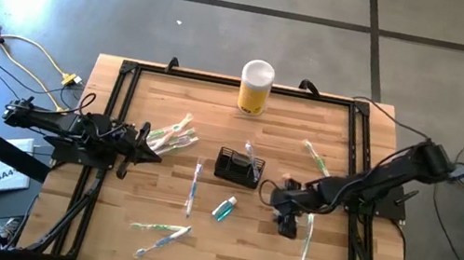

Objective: Pick & Place toothbrushing station
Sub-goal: Put the right mouthwash into the wire organizer

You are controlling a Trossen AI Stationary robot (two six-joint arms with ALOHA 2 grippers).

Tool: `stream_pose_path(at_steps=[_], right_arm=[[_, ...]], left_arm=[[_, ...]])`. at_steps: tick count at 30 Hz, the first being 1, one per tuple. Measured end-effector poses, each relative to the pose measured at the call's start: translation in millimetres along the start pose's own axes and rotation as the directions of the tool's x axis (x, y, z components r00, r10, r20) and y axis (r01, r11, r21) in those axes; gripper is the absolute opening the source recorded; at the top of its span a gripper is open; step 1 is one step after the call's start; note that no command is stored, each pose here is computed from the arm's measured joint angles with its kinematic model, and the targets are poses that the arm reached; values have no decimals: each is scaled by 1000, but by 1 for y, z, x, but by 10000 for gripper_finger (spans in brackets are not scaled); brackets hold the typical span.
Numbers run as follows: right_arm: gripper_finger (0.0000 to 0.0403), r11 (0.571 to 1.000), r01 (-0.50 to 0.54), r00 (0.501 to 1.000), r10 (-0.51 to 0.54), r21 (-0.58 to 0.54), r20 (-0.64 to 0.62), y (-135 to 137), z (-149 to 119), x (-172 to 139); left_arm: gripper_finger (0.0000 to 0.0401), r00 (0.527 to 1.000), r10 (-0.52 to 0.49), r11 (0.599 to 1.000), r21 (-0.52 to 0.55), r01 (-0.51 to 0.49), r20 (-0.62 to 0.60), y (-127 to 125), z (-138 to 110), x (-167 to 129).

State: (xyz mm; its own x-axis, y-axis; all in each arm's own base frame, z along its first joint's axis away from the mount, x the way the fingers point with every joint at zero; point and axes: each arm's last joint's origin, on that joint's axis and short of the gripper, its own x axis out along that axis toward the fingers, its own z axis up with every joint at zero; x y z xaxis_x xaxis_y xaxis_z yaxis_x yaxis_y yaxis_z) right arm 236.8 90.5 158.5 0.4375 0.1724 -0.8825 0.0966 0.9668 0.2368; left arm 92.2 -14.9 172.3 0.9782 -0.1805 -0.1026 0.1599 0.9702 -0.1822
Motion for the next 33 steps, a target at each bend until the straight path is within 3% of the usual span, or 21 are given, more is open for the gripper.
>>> stream_pose_path(at_steps=[11, 17, 33], right_arm=[[235, 997, 76, 996, -77, -34, -36, -8, -2, 8], [235, 992, 122, 989, -120, 19, -81, -11, -7, 7], [235, 988, 145, 982, -138, 45, -129, -14, -9, 20]], left_arm=[[0, 1000, 0, 1000, 0, 0, 0, 0, 0, 0], [0, 1000, 0, 1000, 0, 0, 0, 0, 0, 0], [0, 1000, 1, 1000, -1, -1, -16, 0, -2, 0]])
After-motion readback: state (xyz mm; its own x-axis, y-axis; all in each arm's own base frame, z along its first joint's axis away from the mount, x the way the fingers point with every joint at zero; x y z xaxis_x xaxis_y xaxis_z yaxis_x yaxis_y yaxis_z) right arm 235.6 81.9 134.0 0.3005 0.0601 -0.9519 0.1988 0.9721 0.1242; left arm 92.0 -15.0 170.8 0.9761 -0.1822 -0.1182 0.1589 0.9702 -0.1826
